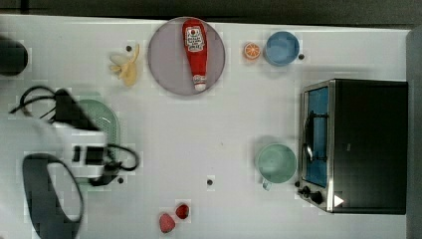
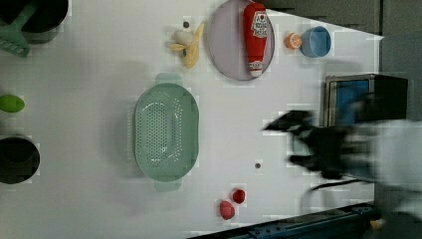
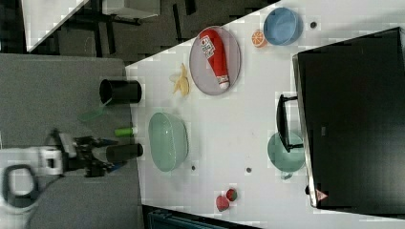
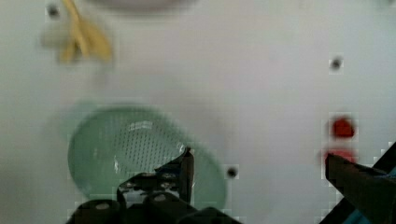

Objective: Drag strainer left to right.

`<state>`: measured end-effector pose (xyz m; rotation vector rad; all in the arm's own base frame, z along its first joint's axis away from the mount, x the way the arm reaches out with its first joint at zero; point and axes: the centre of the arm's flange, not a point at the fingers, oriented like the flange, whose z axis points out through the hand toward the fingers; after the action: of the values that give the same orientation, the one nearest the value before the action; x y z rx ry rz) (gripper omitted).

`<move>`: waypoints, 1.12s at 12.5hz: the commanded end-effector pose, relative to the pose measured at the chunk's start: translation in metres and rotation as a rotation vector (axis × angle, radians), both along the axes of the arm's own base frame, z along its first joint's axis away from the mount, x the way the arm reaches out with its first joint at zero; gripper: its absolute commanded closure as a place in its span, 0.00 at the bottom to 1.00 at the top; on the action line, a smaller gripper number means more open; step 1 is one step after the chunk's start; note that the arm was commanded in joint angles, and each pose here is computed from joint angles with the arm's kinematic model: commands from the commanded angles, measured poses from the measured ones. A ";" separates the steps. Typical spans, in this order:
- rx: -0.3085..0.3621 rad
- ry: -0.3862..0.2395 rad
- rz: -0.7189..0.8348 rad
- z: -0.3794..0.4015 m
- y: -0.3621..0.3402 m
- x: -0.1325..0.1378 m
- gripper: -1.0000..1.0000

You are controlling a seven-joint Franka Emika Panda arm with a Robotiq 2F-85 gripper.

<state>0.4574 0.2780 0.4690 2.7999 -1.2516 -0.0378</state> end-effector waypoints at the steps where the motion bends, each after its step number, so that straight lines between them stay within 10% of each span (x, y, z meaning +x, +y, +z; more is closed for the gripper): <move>1: 0.008 -0.011 -0.281 -0.033 0.043 -0.023 0.00; 14: 0.178 0.083 -0.686 -0.274 0.038 -0.007 0.00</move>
<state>0.4466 0.3245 0.1853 2.3506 -2.1390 -0.3571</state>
